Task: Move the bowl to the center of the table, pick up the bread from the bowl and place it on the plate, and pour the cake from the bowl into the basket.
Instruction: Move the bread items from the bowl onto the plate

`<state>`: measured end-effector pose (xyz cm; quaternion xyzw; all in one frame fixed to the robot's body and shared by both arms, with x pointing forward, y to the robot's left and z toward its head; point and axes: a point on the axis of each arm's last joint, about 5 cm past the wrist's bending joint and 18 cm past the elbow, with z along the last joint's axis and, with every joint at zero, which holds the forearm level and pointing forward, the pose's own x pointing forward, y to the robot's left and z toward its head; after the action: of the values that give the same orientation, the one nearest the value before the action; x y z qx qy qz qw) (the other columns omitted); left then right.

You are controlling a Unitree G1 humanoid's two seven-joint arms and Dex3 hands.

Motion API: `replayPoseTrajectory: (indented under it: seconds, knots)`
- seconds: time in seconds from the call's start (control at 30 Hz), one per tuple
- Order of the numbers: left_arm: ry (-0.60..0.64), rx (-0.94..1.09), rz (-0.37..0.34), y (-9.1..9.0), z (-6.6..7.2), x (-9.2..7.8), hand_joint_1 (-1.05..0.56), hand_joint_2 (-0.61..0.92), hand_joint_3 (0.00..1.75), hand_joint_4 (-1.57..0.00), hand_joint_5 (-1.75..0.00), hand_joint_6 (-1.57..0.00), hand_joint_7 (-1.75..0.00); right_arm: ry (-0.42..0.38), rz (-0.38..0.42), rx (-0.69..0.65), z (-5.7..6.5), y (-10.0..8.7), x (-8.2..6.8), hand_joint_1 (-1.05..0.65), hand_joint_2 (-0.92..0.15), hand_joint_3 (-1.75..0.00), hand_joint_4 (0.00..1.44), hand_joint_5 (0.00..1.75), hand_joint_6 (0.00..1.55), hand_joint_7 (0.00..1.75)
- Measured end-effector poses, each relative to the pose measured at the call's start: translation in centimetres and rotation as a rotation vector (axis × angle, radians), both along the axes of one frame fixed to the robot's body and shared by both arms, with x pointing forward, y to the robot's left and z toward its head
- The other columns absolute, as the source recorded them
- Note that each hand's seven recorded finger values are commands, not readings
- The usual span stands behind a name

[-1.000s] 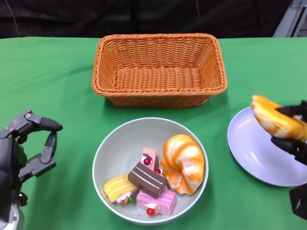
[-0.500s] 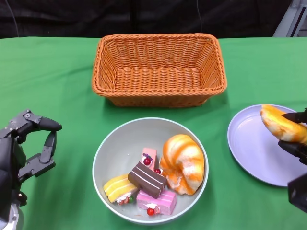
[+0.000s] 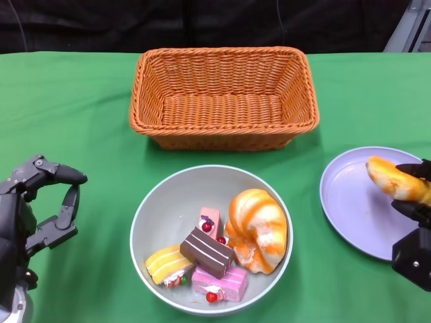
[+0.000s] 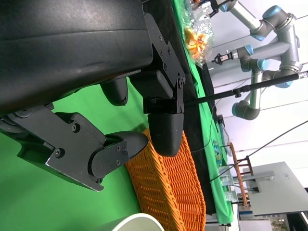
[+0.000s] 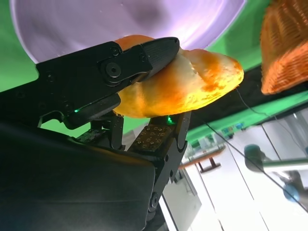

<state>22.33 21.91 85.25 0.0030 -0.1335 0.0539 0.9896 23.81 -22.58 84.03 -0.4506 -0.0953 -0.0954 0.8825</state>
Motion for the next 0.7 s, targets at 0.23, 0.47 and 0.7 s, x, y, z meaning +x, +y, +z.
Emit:
replayPoseTrajectory:
  seconds: [0.23,0.47,0.7]
  knots:
    - [0.004,0.002,0.000,0.0,0.0,-0.1,-0.09,0.64,0.92,-0.77,-1.75,-0.78,-1.20,0.088,0.035,-0.004,-0.2,0.0,-0.1,-0.21,-0.89,0.00,0.80,0.77,1.01,0.11]
    - [0.002,-0.003,0.003,0.1,-0.1,-0.1,-0.08,0.65,0.89,-0.76,-1.75,-0.79,-1.18,0.176,0.085,-0.071,0.7,0.3,-0.1,-0.33,-0.90,0.00,0.75,0.11,0.78,0.00]
    - [0.002,0.002,0.000,0.0,-0.1,-0.1,-0.08,0.66,0.88,-0.76,-1.75,-0.79,-1.18,0.303,0.143,-0.127,2.1,0.5,-0.7,-0.46,-0.91,0.00,0.48,0.00,0.55,0.00]
